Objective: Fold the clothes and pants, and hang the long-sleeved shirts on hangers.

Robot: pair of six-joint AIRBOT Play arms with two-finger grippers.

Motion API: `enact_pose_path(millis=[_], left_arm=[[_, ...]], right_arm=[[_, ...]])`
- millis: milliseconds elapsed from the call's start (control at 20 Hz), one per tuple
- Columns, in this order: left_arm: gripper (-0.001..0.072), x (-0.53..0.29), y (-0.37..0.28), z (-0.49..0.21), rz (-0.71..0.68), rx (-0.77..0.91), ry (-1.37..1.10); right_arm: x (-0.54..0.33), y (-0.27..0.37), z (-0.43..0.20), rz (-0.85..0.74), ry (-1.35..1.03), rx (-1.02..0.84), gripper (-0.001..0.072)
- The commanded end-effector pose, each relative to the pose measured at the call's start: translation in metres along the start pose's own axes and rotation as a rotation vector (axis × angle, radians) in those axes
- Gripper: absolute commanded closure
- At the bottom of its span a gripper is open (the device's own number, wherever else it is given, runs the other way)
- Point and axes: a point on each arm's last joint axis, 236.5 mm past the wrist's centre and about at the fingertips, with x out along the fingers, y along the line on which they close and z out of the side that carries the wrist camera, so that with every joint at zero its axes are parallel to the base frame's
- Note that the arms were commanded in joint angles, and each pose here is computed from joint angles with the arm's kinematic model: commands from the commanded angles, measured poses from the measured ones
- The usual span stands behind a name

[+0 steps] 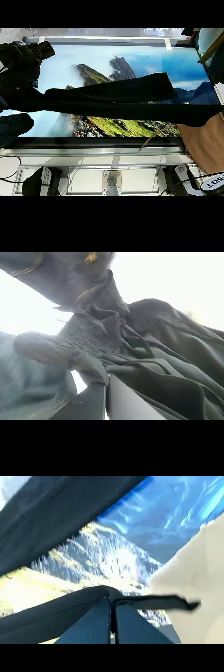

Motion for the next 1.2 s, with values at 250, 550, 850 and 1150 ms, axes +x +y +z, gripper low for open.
enact_pose_path(millis=[250,550,850,1150], left_arm=[[0.069,0.024,0.007,-0.048,0.062,0.093,0.252],[0.069,0.087,0.022,-0.069,0.123,0.134,0.377],[0.069,0.144,-0.024,-0.036,0.059,0.176,0.286],[0.069,0.197,-0.055,-0.009,0.035,0.187,0.282]], right_arm=[[0.092,0.047,0.053,0.057,-0.04,-0.062,0.0706],[0.244,0.078,0.065,0.112,0.072,0.011,0.0706],[0.323,0.091,0.118,0.123,0.02,0.107,0.0706],[0.353,0.08,0.134,0.07,0.008,0.159,0.0706]])
